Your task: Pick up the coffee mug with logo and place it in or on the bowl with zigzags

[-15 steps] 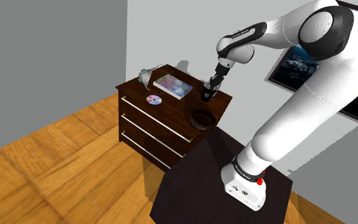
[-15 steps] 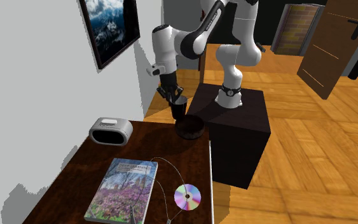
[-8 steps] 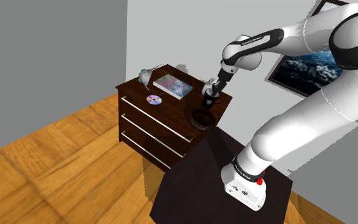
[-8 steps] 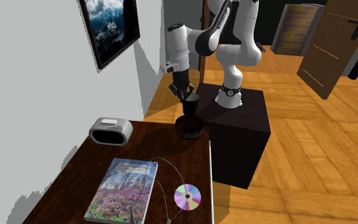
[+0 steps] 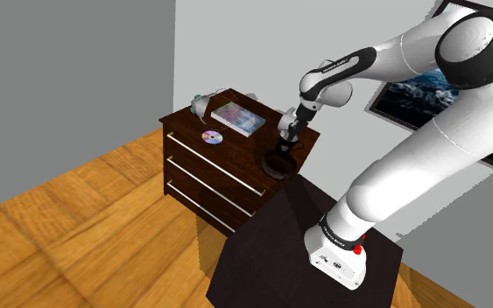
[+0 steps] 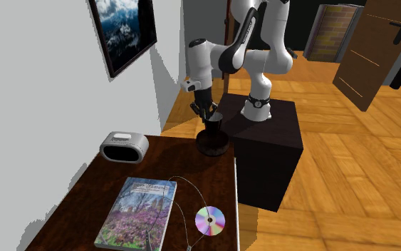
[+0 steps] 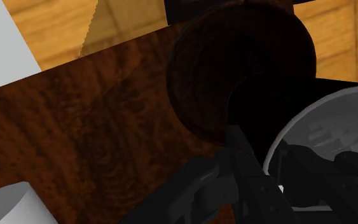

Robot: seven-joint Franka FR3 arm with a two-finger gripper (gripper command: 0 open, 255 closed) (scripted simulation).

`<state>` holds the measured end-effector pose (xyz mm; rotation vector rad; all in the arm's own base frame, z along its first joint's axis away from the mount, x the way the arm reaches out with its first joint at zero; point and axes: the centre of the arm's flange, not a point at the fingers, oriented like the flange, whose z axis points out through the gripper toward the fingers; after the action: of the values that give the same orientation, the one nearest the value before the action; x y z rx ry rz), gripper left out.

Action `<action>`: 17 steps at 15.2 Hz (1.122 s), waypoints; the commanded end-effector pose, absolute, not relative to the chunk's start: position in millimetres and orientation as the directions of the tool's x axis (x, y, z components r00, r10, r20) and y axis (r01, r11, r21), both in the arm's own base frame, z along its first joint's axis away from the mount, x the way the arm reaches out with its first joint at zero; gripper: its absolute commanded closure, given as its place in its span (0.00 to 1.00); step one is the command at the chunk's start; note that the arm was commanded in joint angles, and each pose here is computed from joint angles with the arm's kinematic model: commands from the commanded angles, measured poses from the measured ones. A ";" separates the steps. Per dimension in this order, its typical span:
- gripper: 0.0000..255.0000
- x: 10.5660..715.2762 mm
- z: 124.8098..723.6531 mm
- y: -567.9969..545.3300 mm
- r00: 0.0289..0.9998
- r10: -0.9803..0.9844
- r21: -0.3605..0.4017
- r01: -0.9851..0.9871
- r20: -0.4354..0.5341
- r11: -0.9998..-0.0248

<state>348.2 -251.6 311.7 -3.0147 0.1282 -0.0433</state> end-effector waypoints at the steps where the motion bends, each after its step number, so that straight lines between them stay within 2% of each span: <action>1: 1.00 347.9 301.0 -251.6 0.996 -0.087 -0.124 -0.083 0.024 -0.989; 6: 1.00 347.9 271.4 -251.6 0.996 -0.087 -0.124 -0.083 0.024 -0.989; 14: 1.00 347.9 271.4 -251.6 0.996 -0.087 -0.124 -0.083 0.024 -0.989; 15: 0.00 347.9 271.4 -251.6 0.996 -0.087 -0.124 -0.083 0.024 -0.989; 17: 0.00 347.9 271.4 -251.7 0.996 -0.087 -0.124 -0.083 0.024 -0.989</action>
<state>347.9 -251.7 271.4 -3.0153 0.1284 -0.0443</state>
